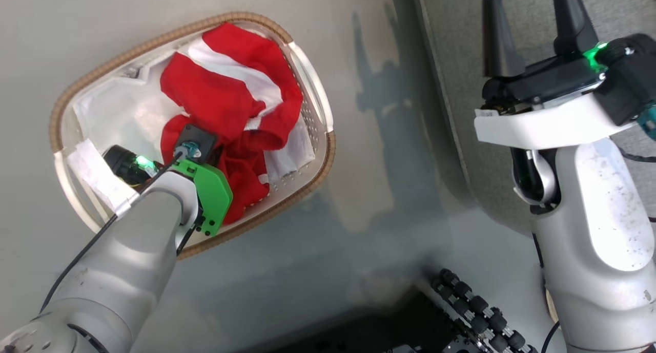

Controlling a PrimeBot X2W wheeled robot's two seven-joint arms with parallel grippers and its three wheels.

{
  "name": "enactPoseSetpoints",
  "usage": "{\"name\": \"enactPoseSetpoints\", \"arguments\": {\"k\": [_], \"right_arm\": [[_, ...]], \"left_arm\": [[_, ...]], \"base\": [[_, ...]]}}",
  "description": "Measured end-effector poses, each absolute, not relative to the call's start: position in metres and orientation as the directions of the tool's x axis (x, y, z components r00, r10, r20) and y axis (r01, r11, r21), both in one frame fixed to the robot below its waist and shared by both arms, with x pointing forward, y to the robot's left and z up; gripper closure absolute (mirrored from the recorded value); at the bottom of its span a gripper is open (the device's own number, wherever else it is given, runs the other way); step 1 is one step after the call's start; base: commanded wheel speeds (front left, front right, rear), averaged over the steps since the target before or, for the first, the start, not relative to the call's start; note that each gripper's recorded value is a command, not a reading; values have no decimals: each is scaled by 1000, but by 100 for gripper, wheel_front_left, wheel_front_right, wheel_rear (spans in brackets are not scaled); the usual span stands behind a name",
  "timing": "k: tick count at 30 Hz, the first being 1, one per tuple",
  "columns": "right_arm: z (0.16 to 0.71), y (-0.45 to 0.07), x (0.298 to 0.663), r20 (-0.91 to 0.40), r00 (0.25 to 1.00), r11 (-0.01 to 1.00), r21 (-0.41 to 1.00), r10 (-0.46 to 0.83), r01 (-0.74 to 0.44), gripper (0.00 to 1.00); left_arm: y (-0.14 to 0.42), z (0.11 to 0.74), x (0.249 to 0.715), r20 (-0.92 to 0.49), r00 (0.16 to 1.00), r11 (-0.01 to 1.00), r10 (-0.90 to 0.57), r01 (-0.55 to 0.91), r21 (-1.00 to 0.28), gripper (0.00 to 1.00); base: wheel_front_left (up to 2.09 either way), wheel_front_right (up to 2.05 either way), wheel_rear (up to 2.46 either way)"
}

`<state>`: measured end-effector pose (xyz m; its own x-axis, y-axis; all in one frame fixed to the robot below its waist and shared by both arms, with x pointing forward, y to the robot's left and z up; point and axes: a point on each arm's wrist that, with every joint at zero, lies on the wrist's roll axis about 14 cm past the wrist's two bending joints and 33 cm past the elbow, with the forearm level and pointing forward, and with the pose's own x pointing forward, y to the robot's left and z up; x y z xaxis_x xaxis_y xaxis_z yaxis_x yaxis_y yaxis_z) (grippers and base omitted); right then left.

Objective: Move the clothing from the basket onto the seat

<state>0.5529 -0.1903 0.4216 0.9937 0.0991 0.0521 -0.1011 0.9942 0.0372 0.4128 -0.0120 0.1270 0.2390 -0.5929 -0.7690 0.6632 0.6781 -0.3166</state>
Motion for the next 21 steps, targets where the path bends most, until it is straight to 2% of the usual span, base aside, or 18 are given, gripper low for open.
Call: {"name": "enactPoseSetpoints", "arguments": {"k": [13, 21], "right_arm": [[454, -184, 521, 49, 994, 994, 43, 101, -103, 0], [470, -182, 491, 44, 995, 993, 66, 92, -95, 0]], "left_arm": [[-15, 203, 429, -673, 375, 675, -638, 692, -255, 100], [-25, 269, 435, -551, 470, 668, -689, 708, -230, 100]], "base": [[0, 0, 0], [0, 0, 0]]}}
